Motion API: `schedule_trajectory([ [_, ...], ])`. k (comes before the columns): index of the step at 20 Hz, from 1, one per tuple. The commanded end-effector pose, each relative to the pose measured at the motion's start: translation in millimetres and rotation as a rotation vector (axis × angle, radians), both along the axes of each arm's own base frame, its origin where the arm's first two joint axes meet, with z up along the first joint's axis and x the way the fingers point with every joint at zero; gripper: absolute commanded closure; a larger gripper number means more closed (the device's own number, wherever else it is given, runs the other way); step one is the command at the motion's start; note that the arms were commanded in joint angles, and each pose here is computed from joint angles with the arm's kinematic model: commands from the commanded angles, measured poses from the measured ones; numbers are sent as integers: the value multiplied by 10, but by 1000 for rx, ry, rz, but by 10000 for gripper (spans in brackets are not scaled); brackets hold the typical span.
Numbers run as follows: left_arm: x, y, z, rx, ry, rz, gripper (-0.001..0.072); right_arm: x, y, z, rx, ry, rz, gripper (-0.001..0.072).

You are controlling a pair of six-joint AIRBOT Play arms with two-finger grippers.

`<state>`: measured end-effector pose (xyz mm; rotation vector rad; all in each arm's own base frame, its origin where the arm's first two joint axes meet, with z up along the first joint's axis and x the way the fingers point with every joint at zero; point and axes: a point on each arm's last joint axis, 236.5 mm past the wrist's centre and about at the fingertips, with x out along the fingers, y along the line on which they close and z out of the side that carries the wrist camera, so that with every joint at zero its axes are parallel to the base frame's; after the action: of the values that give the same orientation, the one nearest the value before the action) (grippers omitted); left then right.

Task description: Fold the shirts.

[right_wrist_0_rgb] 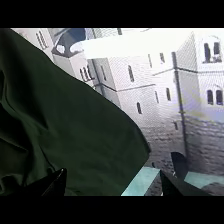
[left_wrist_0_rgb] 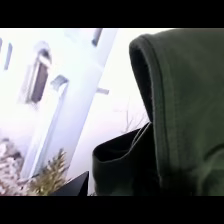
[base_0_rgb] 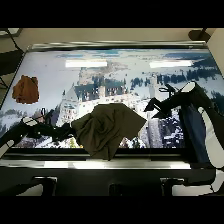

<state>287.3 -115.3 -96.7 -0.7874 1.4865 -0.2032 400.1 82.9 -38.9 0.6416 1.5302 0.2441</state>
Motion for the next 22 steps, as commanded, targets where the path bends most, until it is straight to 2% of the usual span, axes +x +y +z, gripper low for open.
schedule_trajectory([
  [1, 44, -59, -97, 22, -6, 15, 452, 38, -8, -21, -6, -13, -5, 37],
  [2, 22, -86, -128, 23, 6, 8, 480, 88, -5, -25, -11, -31, -15, 37],
  [3, 4, -99, -154, 21, 16, 3, 630, 140, 32, -41, -18, -54, -20, 17],
  [4, -7, -110, -164, 21, 18, -5, 680, 194, 108, -61, -24, -83, -16, 0],
  [7, -25, -124, -122, 15, 13, -18, 681, 396, 300, -229, -34, -152, -15, -2],
  [11, -39, -143, -45, 13, -23, -64, 680, 361, 645, -407, 152, -47, -58, 10],
  [19, -14, -143, 10, 16, -56, -81, 680, 156, 1037, -676, 144, 49, -14, 45],
  [21, -12, -144, 21, 16, -59, -82, 680, 131, 1139, -693, 132, 58, -17, 239],
  [22, -15, -146, 28, 15, -61, -85, 680, 116, 1175, -692, 133, 64, -17, 276],
])
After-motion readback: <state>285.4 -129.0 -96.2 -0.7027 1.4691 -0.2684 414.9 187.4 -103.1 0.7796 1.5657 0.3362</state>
